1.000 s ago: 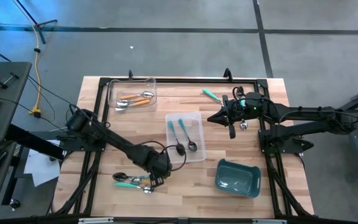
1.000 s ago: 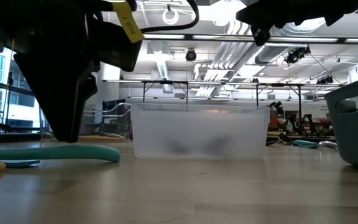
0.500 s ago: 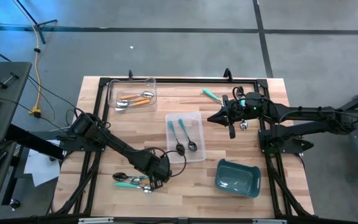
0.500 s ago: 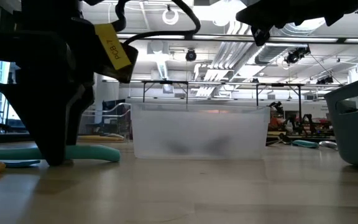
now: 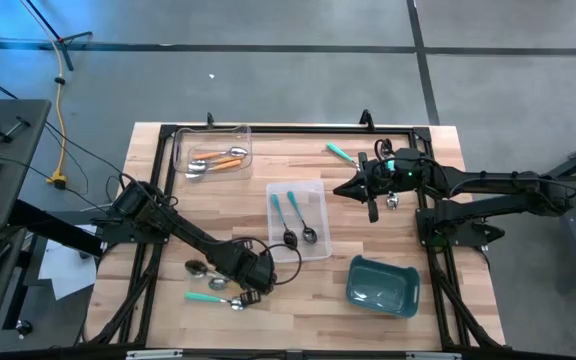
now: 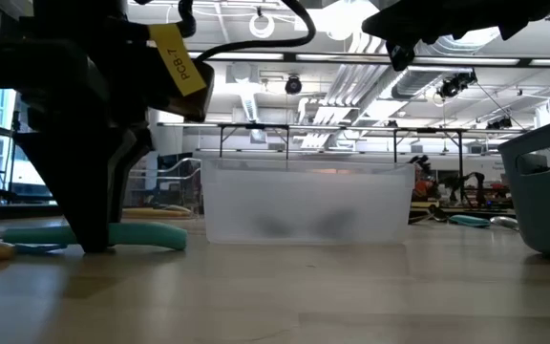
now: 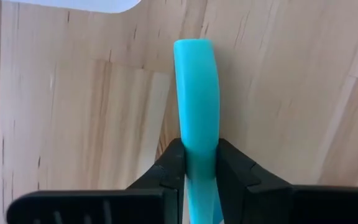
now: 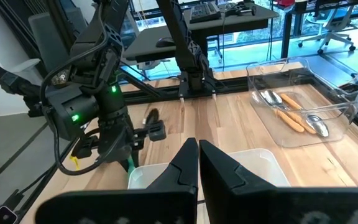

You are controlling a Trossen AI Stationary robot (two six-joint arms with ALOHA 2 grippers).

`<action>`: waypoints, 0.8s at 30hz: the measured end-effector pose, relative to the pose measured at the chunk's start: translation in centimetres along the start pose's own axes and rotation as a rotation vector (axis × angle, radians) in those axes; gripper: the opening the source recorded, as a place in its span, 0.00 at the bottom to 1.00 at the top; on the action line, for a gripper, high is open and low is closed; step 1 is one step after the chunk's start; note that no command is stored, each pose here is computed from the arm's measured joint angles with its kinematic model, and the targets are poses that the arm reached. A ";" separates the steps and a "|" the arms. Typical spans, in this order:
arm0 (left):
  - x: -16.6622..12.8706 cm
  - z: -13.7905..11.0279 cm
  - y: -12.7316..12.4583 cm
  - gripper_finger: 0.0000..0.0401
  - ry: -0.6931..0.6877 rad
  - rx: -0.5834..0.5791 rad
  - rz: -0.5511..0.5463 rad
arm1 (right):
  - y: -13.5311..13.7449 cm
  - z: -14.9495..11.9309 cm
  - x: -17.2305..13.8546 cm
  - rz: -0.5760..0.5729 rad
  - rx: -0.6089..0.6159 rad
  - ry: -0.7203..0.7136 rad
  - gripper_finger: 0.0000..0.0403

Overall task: Sort silverware by color (type)
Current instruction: Put the light blue spoon into the blue bin

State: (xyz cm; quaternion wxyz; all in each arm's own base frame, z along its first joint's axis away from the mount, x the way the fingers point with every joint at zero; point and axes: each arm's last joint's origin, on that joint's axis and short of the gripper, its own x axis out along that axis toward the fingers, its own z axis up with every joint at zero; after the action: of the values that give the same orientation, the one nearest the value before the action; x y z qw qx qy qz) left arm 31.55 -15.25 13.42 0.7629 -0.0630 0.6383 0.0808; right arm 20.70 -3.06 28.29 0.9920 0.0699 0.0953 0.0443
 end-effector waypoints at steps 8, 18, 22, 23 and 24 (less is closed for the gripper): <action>0.0 0.0 0.0 0.10 0.013 0.059 -0.019 | 0.0 0.0 0.0 -0.001 0.000 -0.001 0.00; -7.2 -0.7 1.8 0.10 -0.081 0.122 -0.081 | 0.0 0.0 0.0 -0.002 -0.018 0.000 0.00; -12.4 -1.3 3.5 0.10 -0.252 0.088 -0.113 | 0.0 0.0 0.0 -0.001 -0.018 0.000 0.00; -13.8 -1.5 4.1 0.10 -0.311 0.071 -0.122 | 0.0 0.0 0.0 -0.001 -0.018 0.000 0.00; -15.0 -1.7 4.8 0.10 -0.366 0.051 -0.118 | 0.0 0.0 0.0 -0.001 -0.018 -0.001 0.00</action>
State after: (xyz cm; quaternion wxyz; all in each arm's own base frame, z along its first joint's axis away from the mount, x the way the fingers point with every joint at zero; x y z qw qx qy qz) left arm 26.39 -11.54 27.96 0.8710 -0.0650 0.4861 0.0299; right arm 20.70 -3.07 28.29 0.9926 0.0611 0.0946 0.0445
